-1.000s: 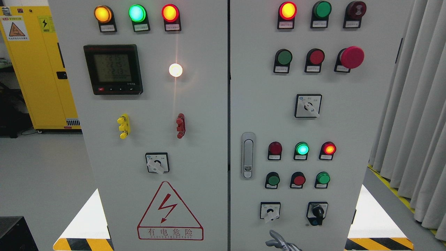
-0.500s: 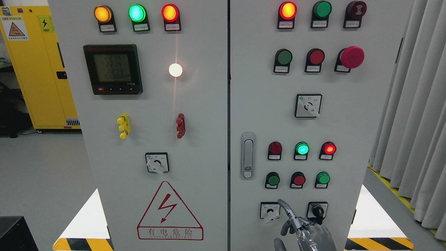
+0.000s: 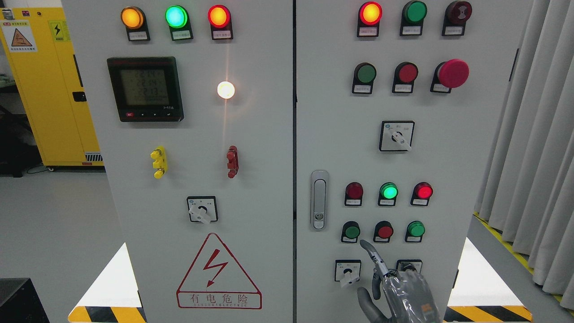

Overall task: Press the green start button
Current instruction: 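Raise the right hand up toward the green push button on the lower row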

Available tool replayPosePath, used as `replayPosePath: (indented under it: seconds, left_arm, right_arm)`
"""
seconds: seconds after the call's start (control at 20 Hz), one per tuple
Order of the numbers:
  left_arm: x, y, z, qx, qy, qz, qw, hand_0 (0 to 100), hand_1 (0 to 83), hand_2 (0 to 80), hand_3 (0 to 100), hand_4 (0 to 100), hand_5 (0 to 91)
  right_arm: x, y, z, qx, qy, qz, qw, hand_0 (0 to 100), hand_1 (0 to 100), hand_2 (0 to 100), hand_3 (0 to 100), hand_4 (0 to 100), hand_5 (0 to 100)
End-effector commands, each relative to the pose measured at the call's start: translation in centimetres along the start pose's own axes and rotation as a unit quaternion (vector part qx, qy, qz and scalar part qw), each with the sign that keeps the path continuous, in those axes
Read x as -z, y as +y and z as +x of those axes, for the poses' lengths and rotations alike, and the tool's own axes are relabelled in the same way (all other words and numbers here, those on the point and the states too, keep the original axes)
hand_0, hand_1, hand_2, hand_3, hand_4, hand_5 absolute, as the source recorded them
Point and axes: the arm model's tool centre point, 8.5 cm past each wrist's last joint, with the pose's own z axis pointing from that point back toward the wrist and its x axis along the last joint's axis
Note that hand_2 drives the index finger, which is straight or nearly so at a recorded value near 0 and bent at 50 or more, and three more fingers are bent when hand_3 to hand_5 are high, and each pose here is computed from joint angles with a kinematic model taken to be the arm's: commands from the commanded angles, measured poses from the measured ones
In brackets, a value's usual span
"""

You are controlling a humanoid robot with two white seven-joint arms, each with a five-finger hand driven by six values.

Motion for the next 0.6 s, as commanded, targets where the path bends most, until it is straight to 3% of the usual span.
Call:
replayPosePath:
  seconds: [0.0,0.55]
  left_arm:
    - [0.00,0.00,0.01,0.000,0.000,0.000,1.000,12,55.6,0.0,0,0,0.0]
    - [0.00,0.00,0.01,0.000,0.000,0.000,1.000,12,55.6,0.0,0,0,0.0]
  right_arm:
    - [0.93,1.40,0.30,0.003,0.004,0.015,1.000,60,100,0,91,100,100]
    - [1.38,0.92,0.46,0.000,-0.001,0.009,1.000,64,100,0,91,100,100]
